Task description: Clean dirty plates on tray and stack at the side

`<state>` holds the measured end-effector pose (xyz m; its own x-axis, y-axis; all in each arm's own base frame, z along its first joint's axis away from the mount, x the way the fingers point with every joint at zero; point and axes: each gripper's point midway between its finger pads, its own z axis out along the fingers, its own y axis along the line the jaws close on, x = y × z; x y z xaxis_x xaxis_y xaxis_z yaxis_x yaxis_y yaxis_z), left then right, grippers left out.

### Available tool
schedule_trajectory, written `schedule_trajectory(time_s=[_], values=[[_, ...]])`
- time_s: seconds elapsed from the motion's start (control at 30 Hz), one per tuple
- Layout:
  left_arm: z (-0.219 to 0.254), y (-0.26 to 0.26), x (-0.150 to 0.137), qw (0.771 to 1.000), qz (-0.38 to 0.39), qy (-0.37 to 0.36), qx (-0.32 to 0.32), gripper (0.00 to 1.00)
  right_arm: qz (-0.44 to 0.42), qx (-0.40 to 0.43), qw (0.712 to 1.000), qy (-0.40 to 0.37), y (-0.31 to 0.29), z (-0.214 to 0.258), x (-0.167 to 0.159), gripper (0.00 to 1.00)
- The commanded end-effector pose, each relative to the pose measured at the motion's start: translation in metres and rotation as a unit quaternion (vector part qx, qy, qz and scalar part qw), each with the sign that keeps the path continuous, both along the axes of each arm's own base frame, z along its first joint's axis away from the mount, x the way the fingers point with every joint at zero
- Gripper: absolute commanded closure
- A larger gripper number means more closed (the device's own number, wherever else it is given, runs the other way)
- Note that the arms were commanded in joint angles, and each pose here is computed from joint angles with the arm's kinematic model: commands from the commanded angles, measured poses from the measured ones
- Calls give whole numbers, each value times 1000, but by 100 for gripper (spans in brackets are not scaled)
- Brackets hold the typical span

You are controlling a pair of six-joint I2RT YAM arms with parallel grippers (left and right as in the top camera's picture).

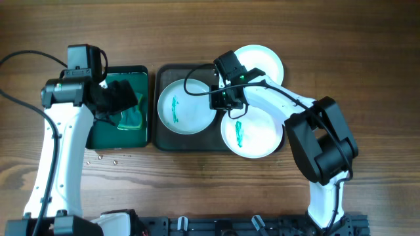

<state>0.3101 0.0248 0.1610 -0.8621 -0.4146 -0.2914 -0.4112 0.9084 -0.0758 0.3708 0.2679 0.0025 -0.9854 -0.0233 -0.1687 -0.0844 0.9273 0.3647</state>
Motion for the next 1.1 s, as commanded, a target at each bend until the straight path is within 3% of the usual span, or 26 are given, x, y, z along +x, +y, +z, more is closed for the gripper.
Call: schedule_trajectory(time_s=[0.0, 0.23, 0.4, 0.53, 0.73, 0.8, 0.87, 1.07], values=[[-20, 4, 5, 999, -29, 38, 13, 15, -6, -44, 999, -19, -14, -12, 10, 96], [-63, 12, 17, 995, -55, 88, 8, 25, -4, -45, 999, -20, -14, -12, 11, 96], [-96, -4, 26, 985, -118, 106, -62, 32, -3, -43, 999, -22, -13, -12, 11, 96], [-124, -8, 33, 981, -125, 124, -78, 36, -3, -43, 999, -23, -13, -12, 12, 96], [-154, -11, 35, 976, -131, 146, -90, 61, -3, -43, 999, -23, -13, -12, 12, 96], [-159, -7, 34, 977, -127, 152, -81, 74, -3, -43, 999, -23, -13, -12, 12, 95], [-159, -4, 35, 977, -126, 154, -71, 96, -3, -43, 999, -23, -13, -12, 12, 96], [-154, -2, 37, 980, -112, 151, -70, 96, -6, -42, 999, -21, -13, -12, 12, 95]])
